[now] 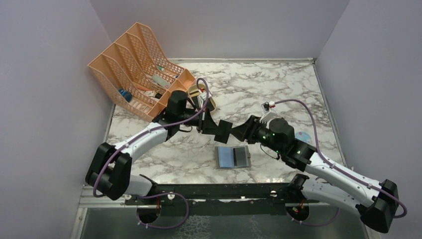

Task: Put the credit cards into the card holder
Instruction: Pick up the credit card from the storage box.

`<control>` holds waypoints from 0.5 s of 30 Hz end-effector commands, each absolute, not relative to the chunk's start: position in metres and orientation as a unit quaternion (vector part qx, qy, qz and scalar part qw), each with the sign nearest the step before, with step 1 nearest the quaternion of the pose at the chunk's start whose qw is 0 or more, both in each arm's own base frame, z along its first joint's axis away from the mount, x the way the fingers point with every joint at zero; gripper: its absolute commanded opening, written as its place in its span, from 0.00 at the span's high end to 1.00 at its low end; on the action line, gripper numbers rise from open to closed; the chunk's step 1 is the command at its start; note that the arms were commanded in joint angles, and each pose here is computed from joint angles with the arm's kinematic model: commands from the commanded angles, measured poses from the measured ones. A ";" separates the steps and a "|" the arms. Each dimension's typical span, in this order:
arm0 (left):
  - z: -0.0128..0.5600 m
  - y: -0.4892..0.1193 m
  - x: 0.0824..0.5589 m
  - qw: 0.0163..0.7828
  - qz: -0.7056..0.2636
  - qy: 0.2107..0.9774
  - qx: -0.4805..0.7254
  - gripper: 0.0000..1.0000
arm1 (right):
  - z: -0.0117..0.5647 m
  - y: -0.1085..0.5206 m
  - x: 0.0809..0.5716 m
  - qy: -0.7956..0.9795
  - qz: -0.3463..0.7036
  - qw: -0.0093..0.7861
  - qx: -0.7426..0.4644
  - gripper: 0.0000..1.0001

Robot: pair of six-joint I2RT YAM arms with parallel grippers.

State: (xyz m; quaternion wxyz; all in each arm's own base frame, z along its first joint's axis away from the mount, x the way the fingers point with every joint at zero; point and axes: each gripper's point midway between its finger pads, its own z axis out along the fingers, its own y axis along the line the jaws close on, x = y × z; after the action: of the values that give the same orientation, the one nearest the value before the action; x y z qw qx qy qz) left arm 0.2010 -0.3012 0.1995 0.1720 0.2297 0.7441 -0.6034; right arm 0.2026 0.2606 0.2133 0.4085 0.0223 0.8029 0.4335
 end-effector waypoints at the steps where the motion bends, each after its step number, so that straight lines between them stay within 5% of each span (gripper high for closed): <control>1: 0.245 -0.296 0.172 0.167 -0.659 0.678 0.279 1.00 | 0.233 0.269 0.202 0.772 0.478 0.418 0.027 0.56; 7: 0.253 -0.291 0.158 0.165 -0.666 0.666 0.293 1.00 | 0.246 0.279 0.199 0.755 0.511 0.410 0.025 0.59; 15: 0.246 -0.293 0.157 0.155 -0.665 0.672 0.287 0.96 | 0.259 0.284 0.187 0.726 0.555 0.406 0.007 0.89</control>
State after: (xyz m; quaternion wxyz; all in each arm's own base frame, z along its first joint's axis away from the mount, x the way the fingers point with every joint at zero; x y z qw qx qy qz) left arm 0.1661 -0.2939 0.2403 0.1602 0.2669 0.6886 -0.6549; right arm 0.1956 0.2805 0.2461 0.4050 0.0190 0.7517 0.5201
